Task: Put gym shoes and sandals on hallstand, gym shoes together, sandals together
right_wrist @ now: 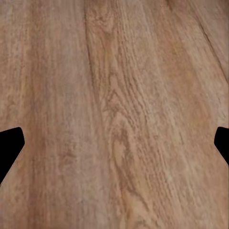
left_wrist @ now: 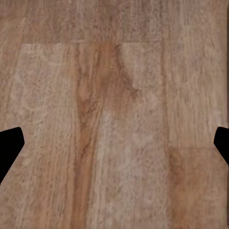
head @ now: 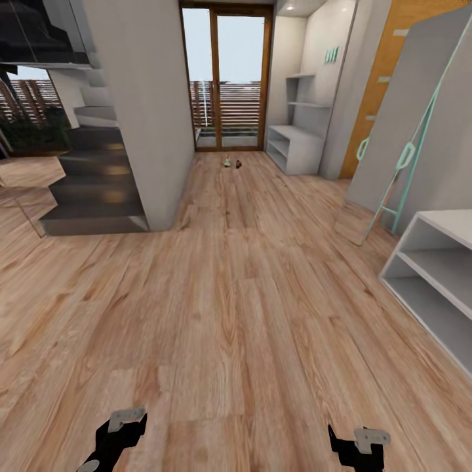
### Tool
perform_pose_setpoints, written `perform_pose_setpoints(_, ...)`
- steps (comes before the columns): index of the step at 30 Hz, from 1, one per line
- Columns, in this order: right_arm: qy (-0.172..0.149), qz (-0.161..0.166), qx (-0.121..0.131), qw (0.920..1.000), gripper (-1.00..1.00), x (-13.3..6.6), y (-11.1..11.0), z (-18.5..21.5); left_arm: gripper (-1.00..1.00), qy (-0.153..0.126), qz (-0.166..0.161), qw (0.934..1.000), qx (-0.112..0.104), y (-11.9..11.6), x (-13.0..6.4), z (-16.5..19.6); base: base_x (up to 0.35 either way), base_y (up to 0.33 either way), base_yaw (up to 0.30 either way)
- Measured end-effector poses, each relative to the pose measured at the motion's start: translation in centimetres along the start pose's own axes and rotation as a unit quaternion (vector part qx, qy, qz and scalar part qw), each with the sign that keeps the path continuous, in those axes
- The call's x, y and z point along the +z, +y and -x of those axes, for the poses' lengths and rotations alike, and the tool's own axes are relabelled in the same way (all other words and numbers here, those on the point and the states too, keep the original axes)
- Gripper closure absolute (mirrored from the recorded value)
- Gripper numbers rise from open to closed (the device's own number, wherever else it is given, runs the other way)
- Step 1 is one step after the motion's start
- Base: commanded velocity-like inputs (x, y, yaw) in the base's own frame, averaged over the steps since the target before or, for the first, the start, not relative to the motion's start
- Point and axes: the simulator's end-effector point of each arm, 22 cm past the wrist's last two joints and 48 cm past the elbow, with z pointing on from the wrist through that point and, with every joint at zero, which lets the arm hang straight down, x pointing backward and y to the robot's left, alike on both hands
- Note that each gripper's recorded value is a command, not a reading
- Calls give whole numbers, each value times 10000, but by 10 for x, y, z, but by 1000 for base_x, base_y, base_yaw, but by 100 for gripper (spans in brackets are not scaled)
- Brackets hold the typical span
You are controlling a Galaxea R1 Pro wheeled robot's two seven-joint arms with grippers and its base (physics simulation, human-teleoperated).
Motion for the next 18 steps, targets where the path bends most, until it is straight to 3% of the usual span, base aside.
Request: perform_pose_setpoints(18, -133, -3, 16, 9999, -100, -1, 0, 13, -100, -141, 9, 9999, -25, 1, -3, 14, 338, -103, 0)
